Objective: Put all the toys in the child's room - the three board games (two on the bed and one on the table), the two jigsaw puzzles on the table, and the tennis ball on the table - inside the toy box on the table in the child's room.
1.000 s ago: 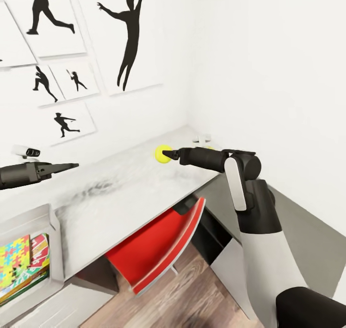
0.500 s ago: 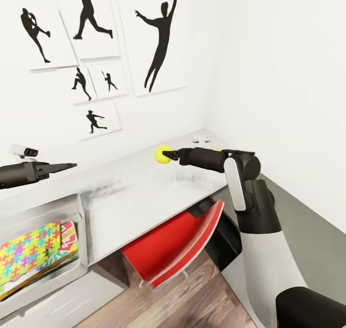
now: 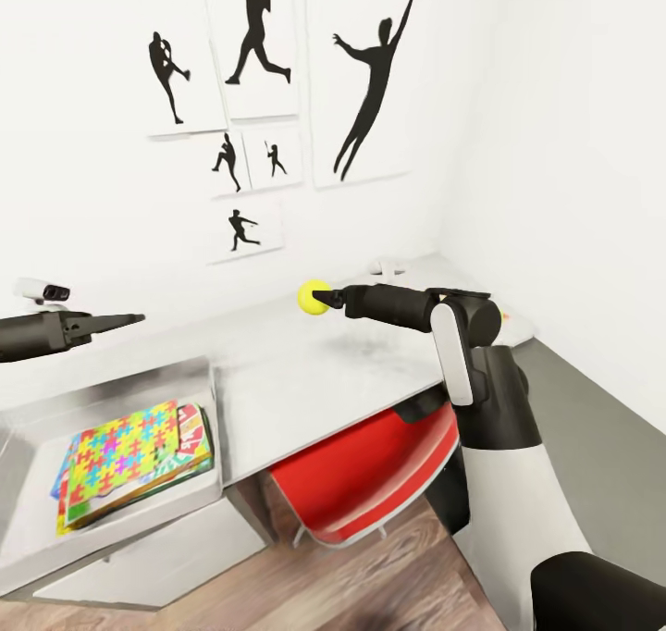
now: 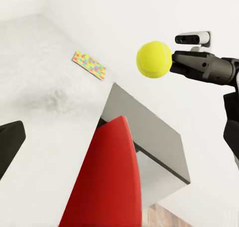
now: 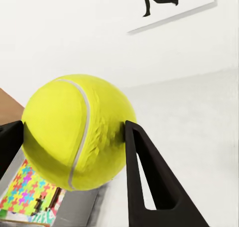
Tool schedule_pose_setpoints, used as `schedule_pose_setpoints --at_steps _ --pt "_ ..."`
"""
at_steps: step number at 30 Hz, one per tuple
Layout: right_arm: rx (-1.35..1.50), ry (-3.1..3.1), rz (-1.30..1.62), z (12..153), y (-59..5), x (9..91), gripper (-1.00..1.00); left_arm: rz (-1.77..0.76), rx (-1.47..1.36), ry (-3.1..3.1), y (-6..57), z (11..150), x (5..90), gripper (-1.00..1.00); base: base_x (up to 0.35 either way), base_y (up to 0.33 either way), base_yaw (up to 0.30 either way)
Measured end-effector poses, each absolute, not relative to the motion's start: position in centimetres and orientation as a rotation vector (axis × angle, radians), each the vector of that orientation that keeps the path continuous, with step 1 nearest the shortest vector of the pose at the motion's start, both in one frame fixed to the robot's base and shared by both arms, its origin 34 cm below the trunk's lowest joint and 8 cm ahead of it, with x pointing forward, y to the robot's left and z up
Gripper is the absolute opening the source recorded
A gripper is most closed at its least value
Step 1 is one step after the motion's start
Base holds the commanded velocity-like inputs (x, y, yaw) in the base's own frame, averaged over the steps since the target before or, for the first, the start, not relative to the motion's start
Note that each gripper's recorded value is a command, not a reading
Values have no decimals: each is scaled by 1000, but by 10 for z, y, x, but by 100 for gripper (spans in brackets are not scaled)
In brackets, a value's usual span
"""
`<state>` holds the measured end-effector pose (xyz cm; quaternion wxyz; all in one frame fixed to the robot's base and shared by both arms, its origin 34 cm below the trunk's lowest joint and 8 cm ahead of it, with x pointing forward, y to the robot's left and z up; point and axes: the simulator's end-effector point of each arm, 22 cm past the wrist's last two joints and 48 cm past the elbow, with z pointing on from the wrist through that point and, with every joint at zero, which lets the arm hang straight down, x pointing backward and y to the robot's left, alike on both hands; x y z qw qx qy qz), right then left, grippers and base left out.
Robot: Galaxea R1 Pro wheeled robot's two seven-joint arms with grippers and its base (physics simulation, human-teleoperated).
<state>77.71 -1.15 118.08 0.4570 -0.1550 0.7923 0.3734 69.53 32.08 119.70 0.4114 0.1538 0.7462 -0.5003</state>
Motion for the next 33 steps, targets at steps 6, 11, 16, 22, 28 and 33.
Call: schedule_pose_setpoints --at_steps 6,11,16,22,28,33 --pt "-399 1948 916 1185 -7 774 -100 -1241 391 1880 326 1202 693 100 -41 128 214" --pt "-425 1944 910 1188 -1 770 -100 -1236 394 1876 327 1206 692 100 -35 170 215" --pt "-434 1938 906 1191 1 768 -100 -1232 397 1873 327 1209 691 100 -9 100 214" --pt "-439 1931 903 1196 1 767 -100 -1220 401 1873 330 1214 689 100 -2 193 215" --pt "-442 1924 901 1201 1 765 -100 -1210 404 1872 333 1218 687 100 0 98 215" --pt "-444 1919 899 1204 1 764 -100 -1207 402 1871 335 1220 686 100 0 216 214"
